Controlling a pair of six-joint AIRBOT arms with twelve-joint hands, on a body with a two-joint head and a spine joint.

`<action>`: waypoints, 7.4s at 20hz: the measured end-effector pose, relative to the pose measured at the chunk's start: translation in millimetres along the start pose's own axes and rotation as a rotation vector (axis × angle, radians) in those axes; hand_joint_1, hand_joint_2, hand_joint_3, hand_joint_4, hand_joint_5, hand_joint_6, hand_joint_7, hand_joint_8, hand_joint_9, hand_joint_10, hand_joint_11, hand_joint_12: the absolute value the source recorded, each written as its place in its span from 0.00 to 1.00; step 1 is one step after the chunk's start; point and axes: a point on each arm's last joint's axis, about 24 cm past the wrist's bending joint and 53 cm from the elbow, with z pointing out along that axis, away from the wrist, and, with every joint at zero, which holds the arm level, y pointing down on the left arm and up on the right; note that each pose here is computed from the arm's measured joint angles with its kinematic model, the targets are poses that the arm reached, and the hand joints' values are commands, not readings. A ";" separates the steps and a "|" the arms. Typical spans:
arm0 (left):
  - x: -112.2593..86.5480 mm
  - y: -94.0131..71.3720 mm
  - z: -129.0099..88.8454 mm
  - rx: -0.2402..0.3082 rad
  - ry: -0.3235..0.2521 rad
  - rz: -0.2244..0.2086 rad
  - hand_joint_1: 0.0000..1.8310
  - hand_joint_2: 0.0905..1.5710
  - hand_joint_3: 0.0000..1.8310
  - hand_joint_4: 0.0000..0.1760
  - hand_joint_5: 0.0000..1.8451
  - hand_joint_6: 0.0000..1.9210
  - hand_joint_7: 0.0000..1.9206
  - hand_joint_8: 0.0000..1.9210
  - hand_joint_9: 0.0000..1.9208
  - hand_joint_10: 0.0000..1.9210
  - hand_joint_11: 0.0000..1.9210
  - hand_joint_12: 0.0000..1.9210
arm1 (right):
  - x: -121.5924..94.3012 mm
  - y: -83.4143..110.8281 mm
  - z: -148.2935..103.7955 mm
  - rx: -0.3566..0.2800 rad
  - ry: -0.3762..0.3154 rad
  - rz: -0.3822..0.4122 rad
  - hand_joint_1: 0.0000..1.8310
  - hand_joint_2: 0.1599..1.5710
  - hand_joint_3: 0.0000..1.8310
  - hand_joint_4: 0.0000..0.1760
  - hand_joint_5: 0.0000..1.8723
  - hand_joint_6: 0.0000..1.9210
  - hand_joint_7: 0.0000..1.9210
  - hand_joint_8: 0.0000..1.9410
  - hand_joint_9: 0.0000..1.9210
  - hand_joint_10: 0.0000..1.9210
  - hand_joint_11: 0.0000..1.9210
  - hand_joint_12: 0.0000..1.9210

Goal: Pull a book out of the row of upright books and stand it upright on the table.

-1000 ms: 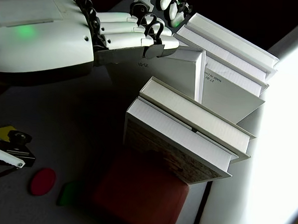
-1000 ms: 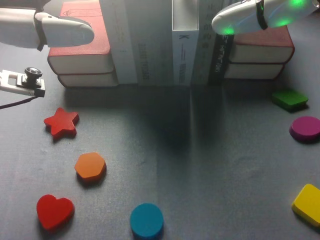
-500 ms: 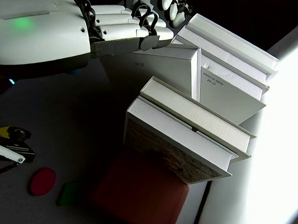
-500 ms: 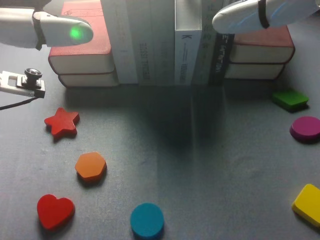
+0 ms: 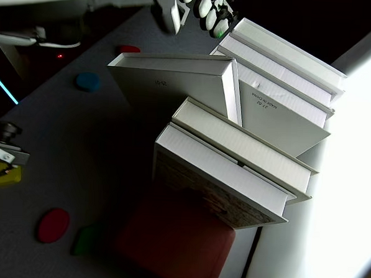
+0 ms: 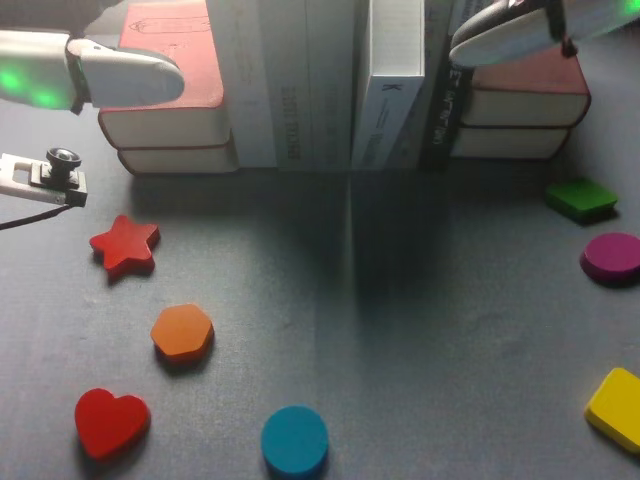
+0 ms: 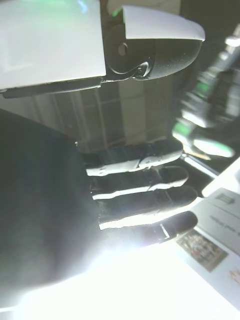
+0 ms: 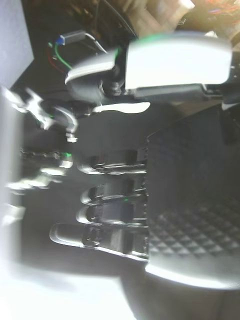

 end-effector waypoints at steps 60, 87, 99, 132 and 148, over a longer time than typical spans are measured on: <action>5.4 -6.2 3.3 0.021 0.020 0.003 0.66 0.60 0.00 0.00 0.37 0.32 0.40 0.06 0.34 0.20 0.00 0.71 | 83.3 -7.4 37.5 0.050 0.512 -0.419 0.62 0.70 0.00 0.00 0.49 0.58 0.72 1.00 0.82 1.00 0.83 1.00; -11.8 -26.6 -20.1 -0.004 -0.038 0.030 0.71 0.62 0.00 0.00 0.41 0.14 0.46 0.02 0.30 0.27 0.00 0.67 | 53.6 70.1 -11.5 -0.163 0.370 -0.075 0.74 0.74 0.00 0.00 0.32 0.72 0.47 0.57 0.42 0.72 0.23 0.71; -10.7 -27.2 -20.4 0.000 -0.033 0.030 0.69 0.61 0.00 0.00 0.42 0.20 0.47 0.03 0.28 0.33 0.00 0.75 | 51.0 96.0 -14.2 -0.264 0.344 -0.049 0.74 0.74 0.00 0.00 0.32 0.72 0.47 0.57 0.42 0.72 0.23 0.72; -9.0 -37.3 -18.3 0.054 -0.021 0.023 0.60 0.54 0.00 0.00 0.27 0.25 0.32 0.04 0.23 0.40 0.00 0.57 | 72.6 11.8 -9.6 -0.047 0.345 0.020 0.34 0.37 0.00 1.00 0.00 0.00 0.00 0.00 0.00 0.00 0.02 0.01; -13.1 -84.9 -44.1 0.229 -0.069 -0.035 0.46 0.60 0.01 0.07 0.10 0.02 0.14 0.00 0.18 0.04 0.00 0.59 | -96.1 -21.1 -101.1 0.067 -0.360 0.051 0.48 0.61 0.01 0.69 0.00 0.00 0.00 0.00 0.05 0.01 0.00 0.58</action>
